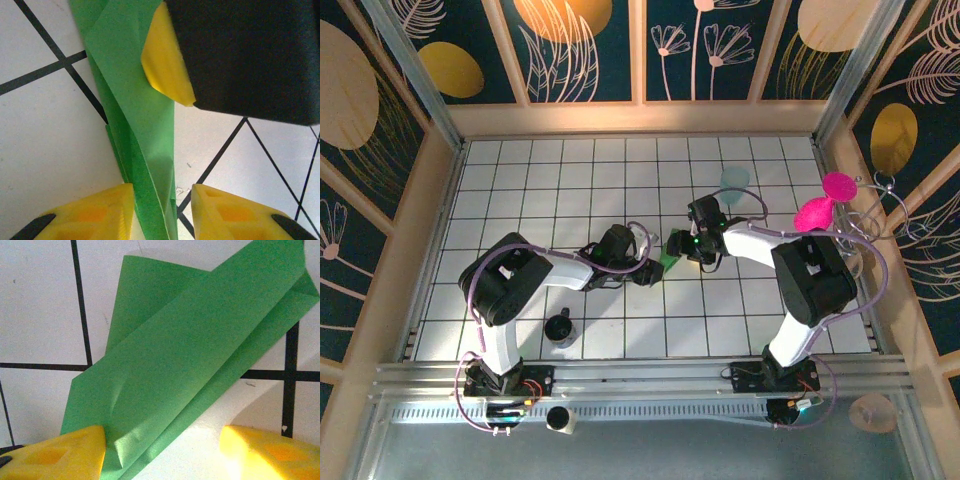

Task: Fold a paper plane with a square sheet of paper (pick it up from the middle)
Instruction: Fold the wing for the fifth time at the center of the table.

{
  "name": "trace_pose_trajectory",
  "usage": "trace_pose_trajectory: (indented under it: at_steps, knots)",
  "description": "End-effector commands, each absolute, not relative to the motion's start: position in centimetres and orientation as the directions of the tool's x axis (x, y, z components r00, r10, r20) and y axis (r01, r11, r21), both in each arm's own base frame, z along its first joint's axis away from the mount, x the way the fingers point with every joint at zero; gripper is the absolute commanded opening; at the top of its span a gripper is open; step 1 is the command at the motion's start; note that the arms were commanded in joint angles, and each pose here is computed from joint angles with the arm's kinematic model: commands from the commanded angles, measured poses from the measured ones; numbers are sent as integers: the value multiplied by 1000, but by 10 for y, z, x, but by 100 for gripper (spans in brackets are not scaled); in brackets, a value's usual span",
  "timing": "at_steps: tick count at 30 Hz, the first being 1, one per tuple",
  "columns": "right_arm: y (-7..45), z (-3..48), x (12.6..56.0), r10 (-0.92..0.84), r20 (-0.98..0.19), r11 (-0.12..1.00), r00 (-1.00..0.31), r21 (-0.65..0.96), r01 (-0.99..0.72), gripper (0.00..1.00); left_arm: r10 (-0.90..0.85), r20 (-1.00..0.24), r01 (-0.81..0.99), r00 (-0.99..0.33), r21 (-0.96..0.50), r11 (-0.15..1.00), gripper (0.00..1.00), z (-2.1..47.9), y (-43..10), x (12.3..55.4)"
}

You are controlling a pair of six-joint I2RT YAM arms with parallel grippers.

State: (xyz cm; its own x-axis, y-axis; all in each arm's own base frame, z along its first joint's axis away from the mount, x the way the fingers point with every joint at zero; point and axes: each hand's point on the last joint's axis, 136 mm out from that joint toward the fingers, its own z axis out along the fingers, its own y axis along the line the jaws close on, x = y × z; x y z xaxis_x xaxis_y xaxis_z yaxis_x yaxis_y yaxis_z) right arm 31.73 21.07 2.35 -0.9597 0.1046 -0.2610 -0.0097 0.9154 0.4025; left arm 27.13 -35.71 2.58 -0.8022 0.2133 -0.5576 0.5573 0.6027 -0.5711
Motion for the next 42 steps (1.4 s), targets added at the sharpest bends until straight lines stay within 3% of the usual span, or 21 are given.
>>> trace_pose_trajectory:
  at_steps: [1, 19, 42]
  knots:
    - [196, -9, 308, 101, -210, 952, -972, 305, 33, 65, 237, -433, 479, -870, -625, 616, 38, 7, -356, 249]
    - [193, -14, 303, 124, -187, 949, -974, 309, 62, 64, 38, -356, 297, -934, -710, 639, 40, 36, -353, 262]
    - [190, -19, 298, 142, -171, 946, -975, 314, 83, 63, -73, -315, 204, -946, -758, 619, 28, 51, -362, 278]
